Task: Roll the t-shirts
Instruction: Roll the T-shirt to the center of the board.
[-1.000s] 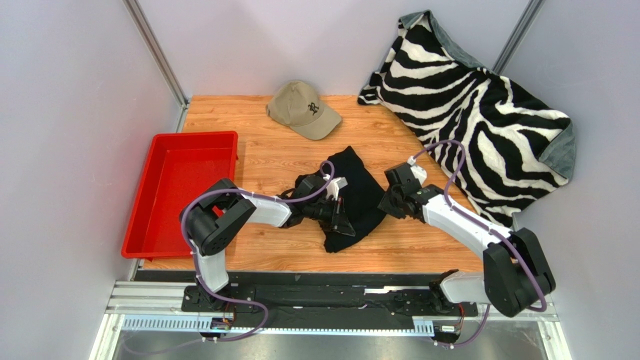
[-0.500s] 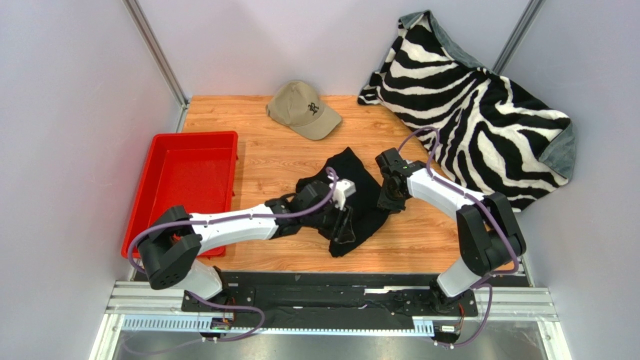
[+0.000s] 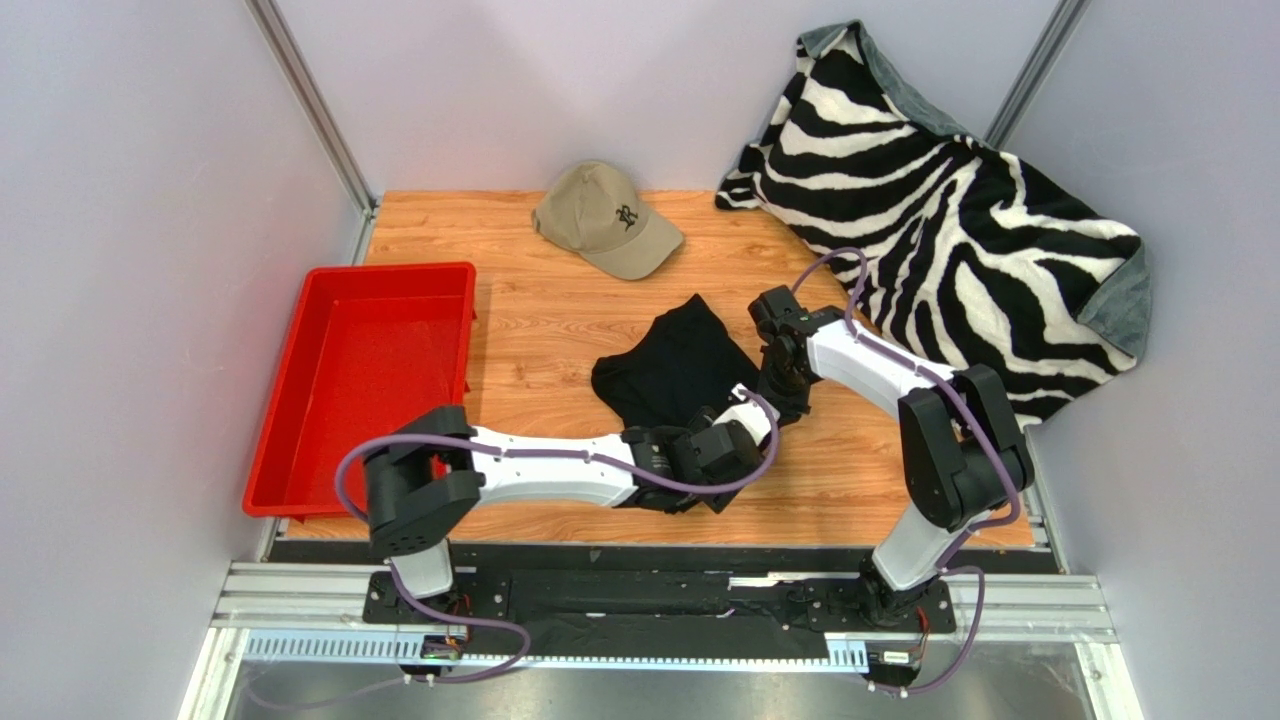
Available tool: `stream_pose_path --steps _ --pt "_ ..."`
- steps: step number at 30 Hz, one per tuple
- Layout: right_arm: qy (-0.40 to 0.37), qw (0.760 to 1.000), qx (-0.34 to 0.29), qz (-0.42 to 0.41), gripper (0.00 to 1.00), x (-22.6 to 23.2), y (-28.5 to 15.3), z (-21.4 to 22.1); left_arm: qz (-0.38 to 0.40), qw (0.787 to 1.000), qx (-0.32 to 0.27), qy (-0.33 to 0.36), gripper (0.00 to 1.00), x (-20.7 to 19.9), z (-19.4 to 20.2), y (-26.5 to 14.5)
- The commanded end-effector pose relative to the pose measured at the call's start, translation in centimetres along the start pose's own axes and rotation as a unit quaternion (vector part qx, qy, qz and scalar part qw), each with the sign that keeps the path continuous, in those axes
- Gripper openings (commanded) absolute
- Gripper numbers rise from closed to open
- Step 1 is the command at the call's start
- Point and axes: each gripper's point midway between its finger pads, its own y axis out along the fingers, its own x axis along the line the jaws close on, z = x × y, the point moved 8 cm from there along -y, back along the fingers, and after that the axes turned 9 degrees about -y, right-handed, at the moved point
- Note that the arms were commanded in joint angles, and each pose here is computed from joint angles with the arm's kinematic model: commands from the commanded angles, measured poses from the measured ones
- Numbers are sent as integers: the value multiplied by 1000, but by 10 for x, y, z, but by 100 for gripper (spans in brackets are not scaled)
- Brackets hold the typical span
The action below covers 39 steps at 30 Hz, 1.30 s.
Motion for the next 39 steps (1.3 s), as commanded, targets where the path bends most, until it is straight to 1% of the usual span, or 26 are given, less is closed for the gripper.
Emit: stream_pose_path --steps 1,2,3,8,11,14,16,17,18,19,20,21,22,23,24,25,26,27,28,29,30,32,33,35,37,39 --pt "-10 1000 26 1 8 -3 -1 2 -68 995 -23 63 70 -3 -7 5" --pt "-9 1000 25 1 8 -4 -1 1 -78 994 -14 70 70 -2 -3 11" --pt "-9 1000 25 1 8 -4 -1 1 -88 993 -18 72 70 -3 -6 13" --pt "-9 1000 28 0 7 -4 0 1 -99 989 -13 109 70 -10 0 21" --pt "-8 1000 28 0 7 -4 0 0 -96 988 -14 122 68 -17 6 22" --pt "-7 1000 29 0 7 -3 1 -2 -105 986 -12 131 64 -19 13 27" --pt "-7 1000 29 -1 9 -3 2 -2 -112 985 -7 131 57 -19 18 32" --pt "-7 1000 27 -2 13 -3 1 -2 -115 985 -7 131 49 -18 19 33" --pt "-6 1000 25 -2 21 -3 1 -2 -115 985 -7 129 42 -18 19 35" --pt "-4 1000 20 -3 26 -3 -2 -2 -117 984 -4 131 33 -18 21 36" --pt "-2 1000 14 -5 30 -3 -3 -3 -115 985 -2 131 19 -19 22 37" --pt "2 1000 10 -6 39 -3 -5 -3 -110 985 -2 131 11 -20 22 38" --pt "2 1000 2 -12 42 -3 -9 -3 -103 986 -3 128 8 -21 21 37" --pt "4 1000 -5 -16 44 -2 -11 -4 -84 989 6 125 5 -22 24 36" --pt "7 1000 -13 -20 49 -3 -15 -3 -66 991 3 116 4 -24 21 36" --pt "12 1000 -21 -19 51 -4 -17 -3 -48 993 -1 105 4 -26 17 32" --pt "15 998 -46 -32 54 -3 -26 -5 -6 995 14 94 3 -29 21 31" --pt "19 997 -61 -38 61 -4 -32 -7 13 997 21 71 3 -27 19 31" --pt "24 996 -75 -39 63 -5 -36 -7 35 998 24 52 3 -27 16 27" --pt "27 993 -106 -53 66 -6 -48 -8 74 995 49 40 2 -28 24 25" --pt "31 991 -120 -58 69 -6 -53 -8 99 994 52 15 2 -30 22 24" --pt "43 985 -149 -72 72 -8 -62 -8 145 987 71 -22 2 -26 24 23" --pt "51 980 -173 -87 73 -9 -74 -7 161 983 77 -45 2 -25 24 21" --pt "68 974 -187 -106 72 -9 -75 -1 192 974 95 -73 2 -19 27 21" --pt "80 966 -215 -124 73 -11 -86 7 211 966 105 -109 2 -13 26 19" --pt "94 959 -229 -138 72 -16 -85 19 239 952 131 -136 2 -12 32 16"
